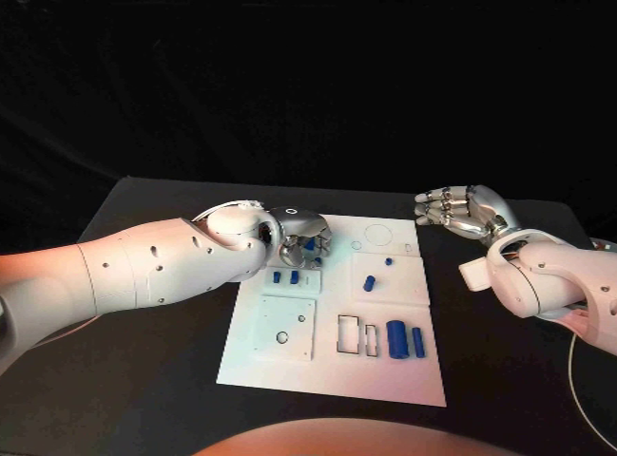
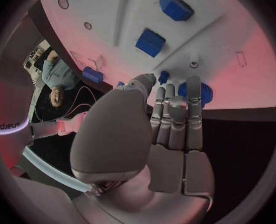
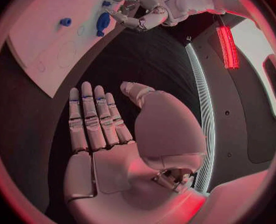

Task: Assemble the parts on the task board

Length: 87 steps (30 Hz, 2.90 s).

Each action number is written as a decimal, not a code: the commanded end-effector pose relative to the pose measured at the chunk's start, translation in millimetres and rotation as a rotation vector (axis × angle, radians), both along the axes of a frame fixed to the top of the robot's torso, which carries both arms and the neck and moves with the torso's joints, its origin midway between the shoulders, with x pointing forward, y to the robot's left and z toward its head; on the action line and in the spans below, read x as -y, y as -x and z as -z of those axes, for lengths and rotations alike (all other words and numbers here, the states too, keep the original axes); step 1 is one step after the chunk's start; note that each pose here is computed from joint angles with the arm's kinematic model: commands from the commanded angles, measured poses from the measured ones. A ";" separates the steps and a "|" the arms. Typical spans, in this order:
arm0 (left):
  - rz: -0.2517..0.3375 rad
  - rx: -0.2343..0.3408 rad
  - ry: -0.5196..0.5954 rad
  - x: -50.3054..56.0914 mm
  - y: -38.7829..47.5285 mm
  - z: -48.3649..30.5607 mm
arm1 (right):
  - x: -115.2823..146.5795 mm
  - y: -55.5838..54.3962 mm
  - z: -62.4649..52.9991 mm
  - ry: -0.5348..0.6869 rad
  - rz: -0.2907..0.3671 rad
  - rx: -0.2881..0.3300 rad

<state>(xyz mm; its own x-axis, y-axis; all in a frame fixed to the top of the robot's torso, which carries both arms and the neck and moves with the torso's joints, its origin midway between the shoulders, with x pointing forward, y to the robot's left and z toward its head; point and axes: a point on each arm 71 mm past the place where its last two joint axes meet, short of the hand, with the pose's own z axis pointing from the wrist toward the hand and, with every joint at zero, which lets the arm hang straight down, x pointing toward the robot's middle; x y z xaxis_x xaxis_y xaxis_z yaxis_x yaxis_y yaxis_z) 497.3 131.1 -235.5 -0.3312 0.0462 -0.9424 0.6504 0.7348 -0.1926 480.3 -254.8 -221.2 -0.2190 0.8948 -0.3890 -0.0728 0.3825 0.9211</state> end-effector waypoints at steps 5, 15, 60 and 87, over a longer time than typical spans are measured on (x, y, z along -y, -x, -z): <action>-0.005 -0.023 -0.037 1.8 -1.1 5.2 | -3.3 0.8 -0.4 -0.004 -0.025 0.005; -0.016 -0.031 -0.052 2.0 -3.4 9.6 | -3.5 1.0 -0.4 -0.004 -0.026 0.005; -0.073 -0.010 0.077 -26.3 5.0 -17.1 | -0.8 0.2 0.0 -0.002 -0.018 0.002; -0.134 -0.075 0.032 -52.4 0.0 -9.0 | -0.8 -0.1 0.9 -0.001 -0.018 0.001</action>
